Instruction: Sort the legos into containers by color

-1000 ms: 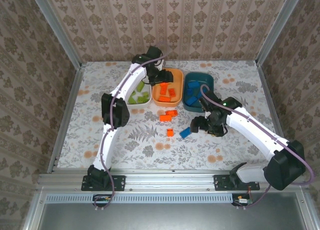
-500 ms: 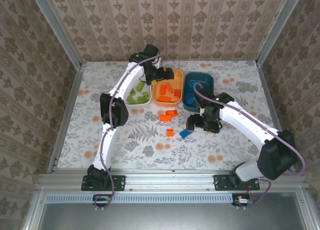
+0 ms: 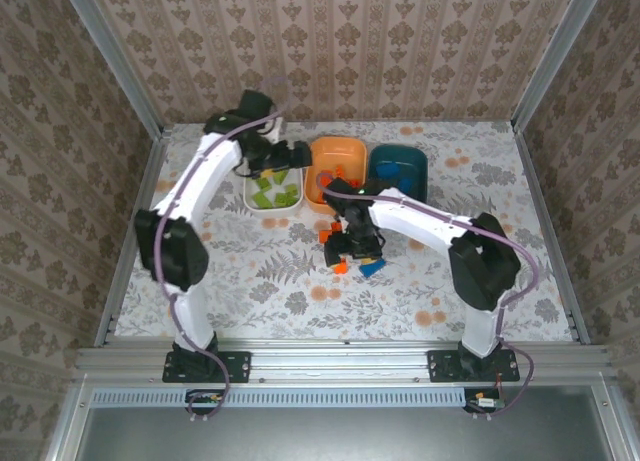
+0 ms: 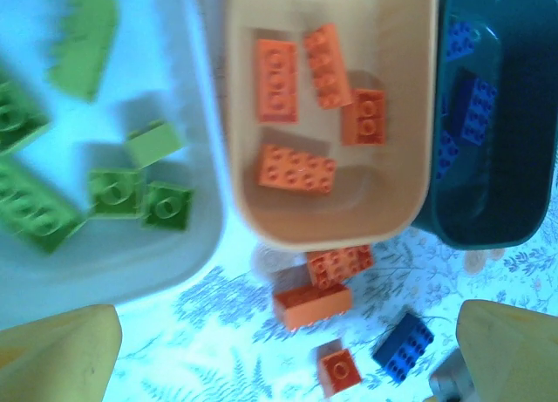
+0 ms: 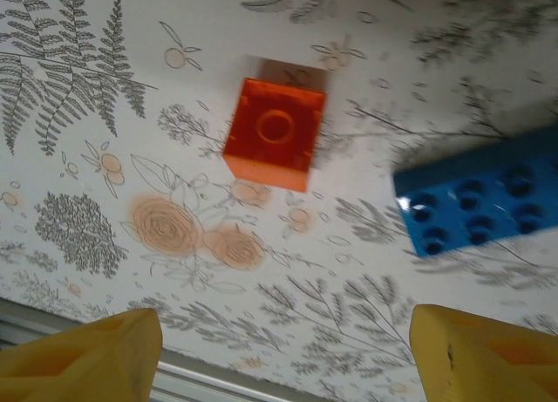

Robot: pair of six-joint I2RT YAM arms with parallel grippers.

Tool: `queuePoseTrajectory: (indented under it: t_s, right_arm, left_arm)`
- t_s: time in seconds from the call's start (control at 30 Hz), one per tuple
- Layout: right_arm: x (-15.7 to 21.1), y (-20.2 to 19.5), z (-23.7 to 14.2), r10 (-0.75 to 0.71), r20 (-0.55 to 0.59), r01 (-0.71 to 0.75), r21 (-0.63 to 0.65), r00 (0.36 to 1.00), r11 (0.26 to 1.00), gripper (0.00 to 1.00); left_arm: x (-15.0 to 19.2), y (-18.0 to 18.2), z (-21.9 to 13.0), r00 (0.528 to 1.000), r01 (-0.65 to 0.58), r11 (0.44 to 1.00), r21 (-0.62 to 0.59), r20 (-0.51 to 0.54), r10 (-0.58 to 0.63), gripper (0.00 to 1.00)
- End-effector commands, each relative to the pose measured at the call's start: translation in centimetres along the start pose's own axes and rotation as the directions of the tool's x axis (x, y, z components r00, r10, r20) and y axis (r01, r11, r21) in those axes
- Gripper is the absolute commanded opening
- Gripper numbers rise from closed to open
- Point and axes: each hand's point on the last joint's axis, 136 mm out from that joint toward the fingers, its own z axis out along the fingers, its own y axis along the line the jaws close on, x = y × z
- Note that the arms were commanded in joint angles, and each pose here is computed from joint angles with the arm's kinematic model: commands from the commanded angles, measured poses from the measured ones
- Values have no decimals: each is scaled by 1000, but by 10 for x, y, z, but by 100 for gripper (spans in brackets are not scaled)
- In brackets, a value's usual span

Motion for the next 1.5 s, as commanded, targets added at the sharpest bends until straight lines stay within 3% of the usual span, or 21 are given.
queuePoseTrajectory:
  t_s: [0.0, 0.27, 0.83, 1.17, 1.47]
  right_arm:
    - [-4, 10, 10, -13, -25, 14, 13, 1000, 1000, 74]
    - [-7, 5, 37, 34, -64, -30, 67, 997, 997, 65]
    - [-22, -6, 52, 66, -39, -61, 119, 997, 991, 39]
    - [-36, -6, -20, 33, 112, -45, 113, 993, 993, 36]
    - [-101, -8, -111, 48, 352, -62, 29, 935, 998, 35]
  left_arm:
    - [18, 34, -6, 999, 35, 999, -41, 8, -34, 100]
    - [64, 72, -27, 995, 101, 993, -60, 0, -101, 100]
    - [70, 71, -29, 993, 121, 992, -33, 1, -121, 100]
    - [69, 66, -25, 993, 119, 993, -16, 4, -119, 100]
    - [83, 57, -16, 994, 105, 994, -13, -17, -105, 100]
